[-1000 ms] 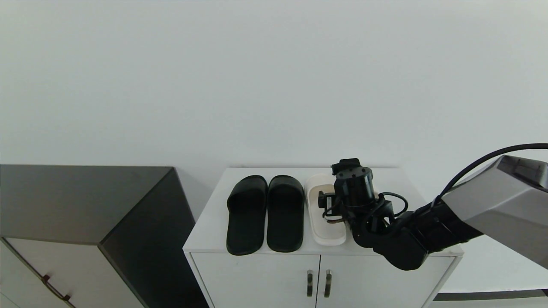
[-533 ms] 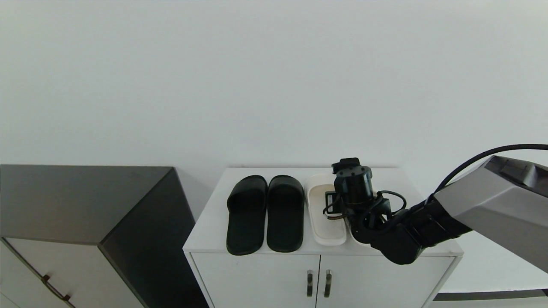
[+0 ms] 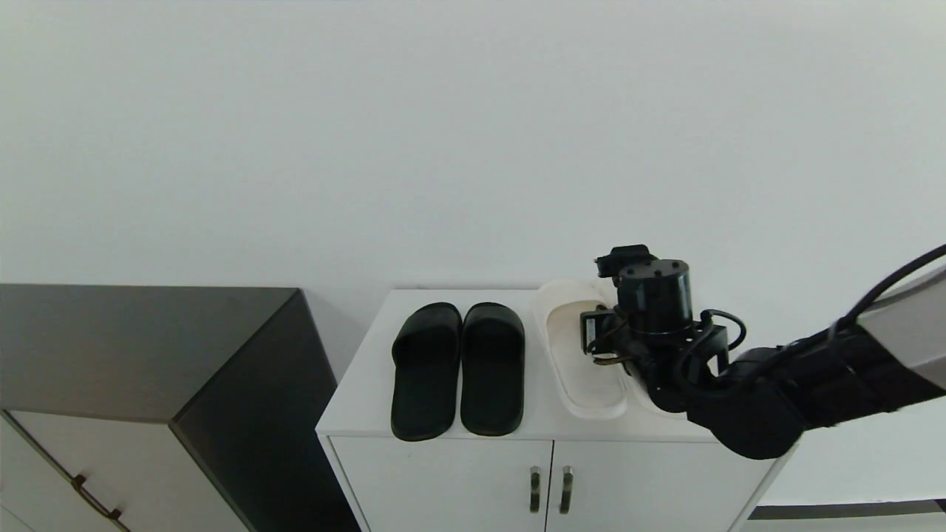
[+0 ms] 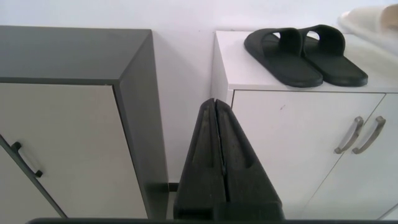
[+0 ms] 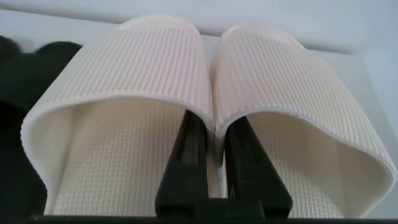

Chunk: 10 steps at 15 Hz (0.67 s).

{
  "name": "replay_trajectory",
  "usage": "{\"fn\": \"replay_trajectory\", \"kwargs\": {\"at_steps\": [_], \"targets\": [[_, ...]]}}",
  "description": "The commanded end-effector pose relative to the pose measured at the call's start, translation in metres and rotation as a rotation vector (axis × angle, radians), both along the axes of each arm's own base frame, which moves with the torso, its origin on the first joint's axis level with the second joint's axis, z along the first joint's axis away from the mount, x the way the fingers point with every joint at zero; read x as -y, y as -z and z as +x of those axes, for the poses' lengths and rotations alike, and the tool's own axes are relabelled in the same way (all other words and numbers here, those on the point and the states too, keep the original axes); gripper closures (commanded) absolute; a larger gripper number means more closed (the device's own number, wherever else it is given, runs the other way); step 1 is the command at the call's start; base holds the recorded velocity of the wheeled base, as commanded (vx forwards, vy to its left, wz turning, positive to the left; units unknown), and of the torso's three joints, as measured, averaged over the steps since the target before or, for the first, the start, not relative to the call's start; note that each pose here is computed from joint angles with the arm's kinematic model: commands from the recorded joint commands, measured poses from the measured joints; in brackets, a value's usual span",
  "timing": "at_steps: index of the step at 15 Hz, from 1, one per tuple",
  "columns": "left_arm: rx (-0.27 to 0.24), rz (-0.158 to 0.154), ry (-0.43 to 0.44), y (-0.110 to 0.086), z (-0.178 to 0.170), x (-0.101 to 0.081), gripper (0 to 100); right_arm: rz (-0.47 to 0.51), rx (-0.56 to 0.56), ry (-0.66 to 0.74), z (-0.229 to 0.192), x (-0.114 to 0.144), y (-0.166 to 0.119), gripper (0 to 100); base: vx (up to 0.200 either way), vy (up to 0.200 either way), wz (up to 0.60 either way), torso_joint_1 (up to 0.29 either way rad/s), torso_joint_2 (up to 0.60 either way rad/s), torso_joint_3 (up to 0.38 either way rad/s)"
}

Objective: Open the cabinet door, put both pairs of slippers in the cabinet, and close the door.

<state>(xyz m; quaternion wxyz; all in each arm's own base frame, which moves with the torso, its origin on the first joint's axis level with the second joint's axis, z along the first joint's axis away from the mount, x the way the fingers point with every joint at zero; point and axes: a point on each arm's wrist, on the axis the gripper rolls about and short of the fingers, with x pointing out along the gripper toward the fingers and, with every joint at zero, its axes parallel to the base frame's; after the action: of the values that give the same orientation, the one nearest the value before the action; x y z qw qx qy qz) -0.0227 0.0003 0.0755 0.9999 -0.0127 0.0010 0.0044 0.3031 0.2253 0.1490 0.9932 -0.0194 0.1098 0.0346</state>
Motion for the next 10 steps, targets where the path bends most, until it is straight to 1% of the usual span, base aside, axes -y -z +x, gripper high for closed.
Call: {"fn": "replay_trajectory", "kwargs": {"at_steps": [1, 3, 4, 5, 6, 9, 10], "targets": [[0.001, -0.001, 0.000, 0.000, 0.000, 0.000, 100, 0.037, 0.049, -0.102, -0.051, 0.020, -0.039, 100, 0.000, 0.000, 0.00, 0.000, 0.00, 0.000], [0.001, -0.001, 0.000, 0.000, 0.000, 0.000, 100, 0.029, 0.010, -0.224, -0.090, 0.026, -0.039, 100, 0.000, 0.000, 0.00, 0.000, 0.00, 0.000], [0.001, -0.001, 0.000, 0.000, 0.000, 0.000, 100, 0.016, -0.026, -0.310, -0.112, 0.031, -0.036, 100, 0.000, 0.000, 0.00, 0.000, 0.00, 0.000], [0.001, -0.001, 0.000, 0.000, 0.000, 0.000, 100, 0.006, -0.060, -0.372, -0.126, 0.036, -0.033, 100, 0.000, 0.000, 0.00, 0.000, 0.00, 0.000], [0.001, -0.001, 0.000, 0.000, 0.000, 0.000, 100, -0.003, -0.088, -0.408, -0.132, 0.039, -0.032, 100, 0.000, 0.000, 0.00, 0.000, 0.00, 0.000], [0.001, -0.001, 0.001, 0.000, 0.000, 0.000, 100, 0.039, -0.113, -0.528, -0.143, 0.048, -0.037, 100, 0.000, 0.000, 0.00, 0.000, 0.00, 0.000], [0.001, -0.001, 0.001, 0.000, 0.000, 0.000, 100, 0.037, -0.116, -0.528, -0.144, 0.049, -0.036, 100, 0.000, 0.000, 0.00, 0.000, 0.00, 0.000]]}}
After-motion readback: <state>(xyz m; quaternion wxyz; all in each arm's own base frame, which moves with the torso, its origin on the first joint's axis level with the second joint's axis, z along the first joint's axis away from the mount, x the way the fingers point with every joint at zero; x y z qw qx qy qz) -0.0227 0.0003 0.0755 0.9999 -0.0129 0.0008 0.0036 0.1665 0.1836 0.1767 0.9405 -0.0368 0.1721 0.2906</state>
